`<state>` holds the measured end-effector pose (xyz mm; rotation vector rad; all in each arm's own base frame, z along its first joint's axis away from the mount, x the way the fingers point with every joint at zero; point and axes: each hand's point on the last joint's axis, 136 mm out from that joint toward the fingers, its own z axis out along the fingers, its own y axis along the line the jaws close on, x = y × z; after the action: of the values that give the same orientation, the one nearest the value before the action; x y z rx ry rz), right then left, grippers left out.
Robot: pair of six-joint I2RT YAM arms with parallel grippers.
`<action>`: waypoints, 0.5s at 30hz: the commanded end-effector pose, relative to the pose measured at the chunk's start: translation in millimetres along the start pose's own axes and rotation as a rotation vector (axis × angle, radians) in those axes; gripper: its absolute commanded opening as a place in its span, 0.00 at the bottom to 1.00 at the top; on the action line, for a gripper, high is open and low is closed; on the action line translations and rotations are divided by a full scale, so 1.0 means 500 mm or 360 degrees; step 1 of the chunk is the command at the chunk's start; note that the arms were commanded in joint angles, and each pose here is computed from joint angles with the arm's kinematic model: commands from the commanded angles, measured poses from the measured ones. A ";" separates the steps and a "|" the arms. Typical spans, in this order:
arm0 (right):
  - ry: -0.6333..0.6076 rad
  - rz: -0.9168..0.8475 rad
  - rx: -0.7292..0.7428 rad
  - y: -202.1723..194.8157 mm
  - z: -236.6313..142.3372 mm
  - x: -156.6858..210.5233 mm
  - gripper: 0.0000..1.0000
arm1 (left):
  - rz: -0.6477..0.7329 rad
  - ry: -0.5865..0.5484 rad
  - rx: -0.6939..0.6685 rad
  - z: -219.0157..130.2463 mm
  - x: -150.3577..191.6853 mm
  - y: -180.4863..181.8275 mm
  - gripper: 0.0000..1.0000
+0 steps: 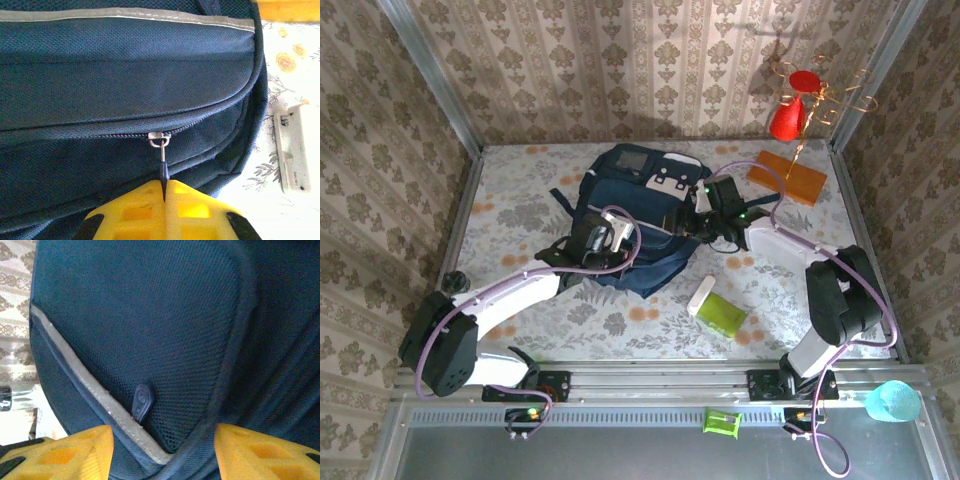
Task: Pack the student bag
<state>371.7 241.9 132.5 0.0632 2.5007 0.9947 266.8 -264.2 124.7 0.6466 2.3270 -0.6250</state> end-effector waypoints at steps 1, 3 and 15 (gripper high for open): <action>-0.0055 0.0043 -0.0028 0.017 0.015 -0.007 0.57 | -0.0008 0.0089 -0.0005 0.006 0.033 0.000 0.00; -0.0063 0.0062 -0.0003 0.008 0.025 -0.007 0.55 | -0.0010 0.0092 -0.0005 0.006 0.036 0.001 0.00; -0.0159 -0.0007 0.0079 -0.020 -0.010 -0.038 0.00 | 0.0124 0.0185 -0.0405 -0.018 0.070 0.094 0.00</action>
<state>375.6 246.4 118.4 0.1340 2.5117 0.9839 272.4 -247.4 113.7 0.6437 2.3402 -0.4721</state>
